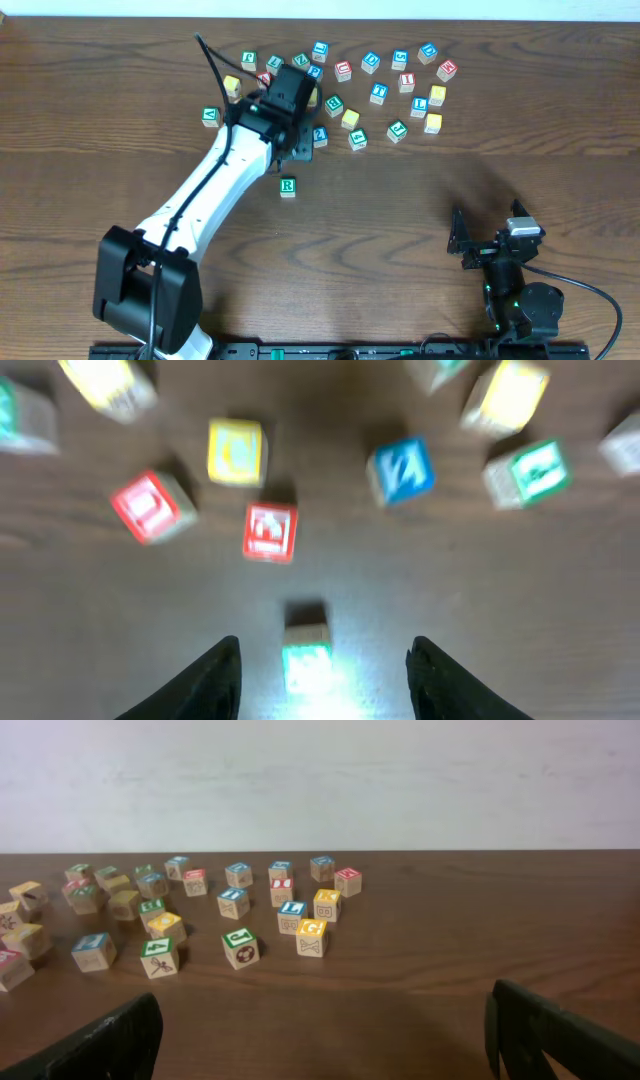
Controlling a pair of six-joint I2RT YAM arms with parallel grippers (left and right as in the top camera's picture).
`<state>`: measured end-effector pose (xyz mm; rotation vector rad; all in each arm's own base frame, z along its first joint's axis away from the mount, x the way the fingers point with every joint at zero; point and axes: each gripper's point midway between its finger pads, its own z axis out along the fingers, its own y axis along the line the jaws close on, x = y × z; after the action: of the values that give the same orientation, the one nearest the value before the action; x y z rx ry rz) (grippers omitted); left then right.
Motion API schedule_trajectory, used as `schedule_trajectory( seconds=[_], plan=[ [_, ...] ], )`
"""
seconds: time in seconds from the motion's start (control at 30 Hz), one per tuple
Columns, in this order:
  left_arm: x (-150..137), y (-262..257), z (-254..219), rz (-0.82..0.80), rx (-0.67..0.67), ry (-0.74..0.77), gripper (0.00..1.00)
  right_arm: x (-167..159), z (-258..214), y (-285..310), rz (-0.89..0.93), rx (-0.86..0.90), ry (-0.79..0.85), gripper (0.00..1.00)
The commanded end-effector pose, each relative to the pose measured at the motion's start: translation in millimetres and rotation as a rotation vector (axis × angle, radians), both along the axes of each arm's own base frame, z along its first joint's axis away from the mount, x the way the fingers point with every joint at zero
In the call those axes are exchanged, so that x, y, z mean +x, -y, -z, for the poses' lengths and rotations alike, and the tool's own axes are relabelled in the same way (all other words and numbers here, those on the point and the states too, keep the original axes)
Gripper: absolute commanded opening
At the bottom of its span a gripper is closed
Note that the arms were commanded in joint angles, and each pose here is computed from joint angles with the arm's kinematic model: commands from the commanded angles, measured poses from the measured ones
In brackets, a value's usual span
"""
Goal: Spell out ROBOT
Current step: 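Move the left gripper back to the pile over the yellow O block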
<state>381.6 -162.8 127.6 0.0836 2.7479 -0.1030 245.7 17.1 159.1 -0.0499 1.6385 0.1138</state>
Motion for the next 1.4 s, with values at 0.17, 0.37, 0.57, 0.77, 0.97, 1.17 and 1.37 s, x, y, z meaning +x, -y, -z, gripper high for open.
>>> schedule_trajectory(
  seconds=[0.17, 0.37, 0.57, 0.77, 0.97, 1.17, 1.37],
  plan=[
    [32.4, -9.6, -60.3, 0.002, 0.013, 0.127, 0.53, -0.3, 0.8, -0.8, -0.004, -0.015, 0.001, 0.99],
    [31.3, -9.5, -59.6, 0.031, 0.029, 0.124, 0.52, -0.3, 0.8, -0.8, -0.004, -0.015, 0.001, 0.99],
    [30.9, -9.7, -58.8, 0.031, 0.03, 0.12, 0.53, -0.3, 0.8, -0.8, -0.004, -0.015, 0.001, 0.99],
    [32.1, -9.2, -58.6, 0.031, 0.029, 0.124, 0.52, -0.3, 0.8, -0.8, -0.004, -0.015, 0.001, 0.99],
    [33.1, -8.8, -53.8, 0.031, 0.033, 0.114, 0.52, -0.3, 0.8, -0.8, -0.004, -0.015, 0.001, 0.99],
    [35.1, -7.9, -52.7, 0.031, 0.032, 0.117, 0.53, -0.3, 0.8, -0.8, -0.004, -0.015, 0.001, 0.99],
    [45.6, -3.9, -52.2, 0.021, 0.018, 0.139, 0.53, -0.3, 0.8, -0.8, -0.004, -0.015, 0.001, 0.99]
  ],
)
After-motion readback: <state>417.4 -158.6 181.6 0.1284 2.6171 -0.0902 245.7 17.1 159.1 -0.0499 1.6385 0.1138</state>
